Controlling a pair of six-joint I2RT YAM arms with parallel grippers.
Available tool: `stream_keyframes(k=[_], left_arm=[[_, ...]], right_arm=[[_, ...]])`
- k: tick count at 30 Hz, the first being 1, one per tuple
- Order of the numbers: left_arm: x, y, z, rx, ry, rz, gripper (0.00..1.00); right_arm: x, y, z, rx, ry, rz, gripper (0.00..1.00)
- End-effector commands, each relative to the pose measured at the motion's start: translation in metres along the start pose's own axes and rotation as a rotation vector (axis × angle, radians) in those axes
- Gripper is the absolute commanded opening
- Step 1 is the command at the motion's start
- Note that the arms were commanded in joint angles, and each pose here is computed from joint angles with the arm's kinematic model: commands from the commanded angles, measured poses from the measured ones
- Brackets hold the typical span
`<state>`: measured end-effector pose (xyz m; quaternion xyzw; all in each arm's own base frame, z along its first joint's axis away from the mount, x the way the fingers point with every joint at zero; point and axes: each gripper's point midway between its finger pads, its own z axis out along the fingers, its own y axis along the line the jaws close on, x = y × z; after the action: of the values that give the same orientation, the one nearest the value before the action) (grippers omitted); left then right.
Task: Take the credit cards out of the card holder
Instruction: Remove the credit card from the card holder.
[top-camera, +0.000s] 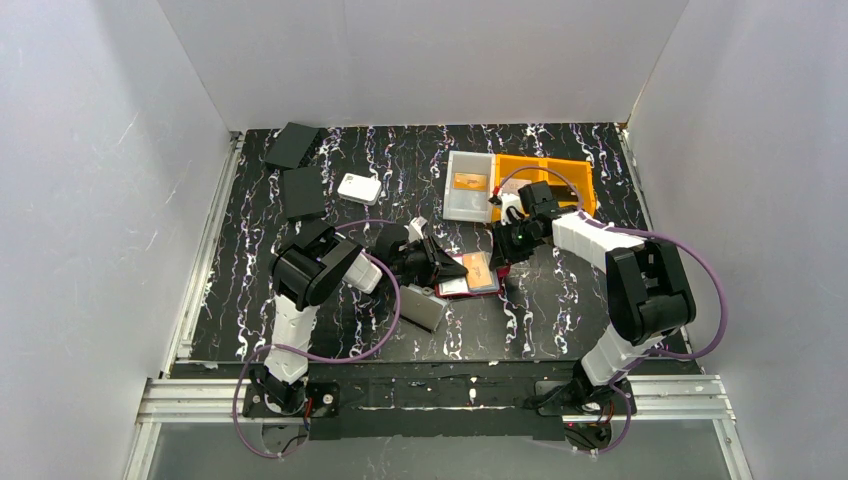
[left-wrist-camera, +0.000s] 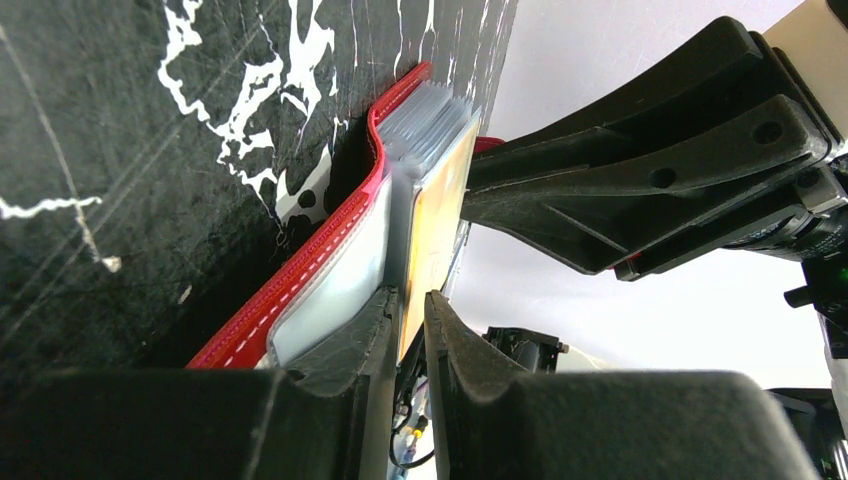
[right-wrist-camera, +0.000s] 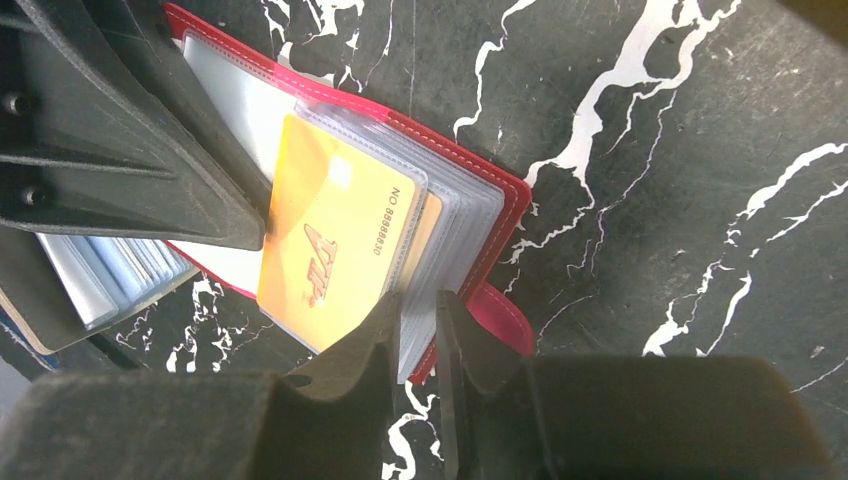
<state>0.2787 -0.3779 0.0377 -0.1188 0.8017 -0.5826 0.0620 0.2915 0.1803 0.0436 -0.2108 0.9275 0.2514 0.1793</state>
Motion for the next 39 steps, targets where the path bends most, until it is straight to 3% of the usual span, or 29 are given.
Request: stream_keyframes(k=[1,12,25,39], left_arm=[[-0.003,-0.012,0.003,0.014,-0.002,0.020,0.15],[0.000,-0.015,0.002,0.000,0.005,0.034,0.20],[0.004,-0.024,0.002,-0.010,0.015,0.053,0.22],[0.006,-0.033,0.003,-0.001,0.019,0.066,0.24]], right_arm=[[0.009,-0.031,0.001,0.148,0.020,-0.049,0.27],[0.006,-0.025,0.002,0.149,0.032,-0.080,0.27],[0.007,-0.029,0.012,0.308,0.101,-0.213,0.27],[0.011,-0.021,0.025,0.427,0.175,-0.396,0.35]])
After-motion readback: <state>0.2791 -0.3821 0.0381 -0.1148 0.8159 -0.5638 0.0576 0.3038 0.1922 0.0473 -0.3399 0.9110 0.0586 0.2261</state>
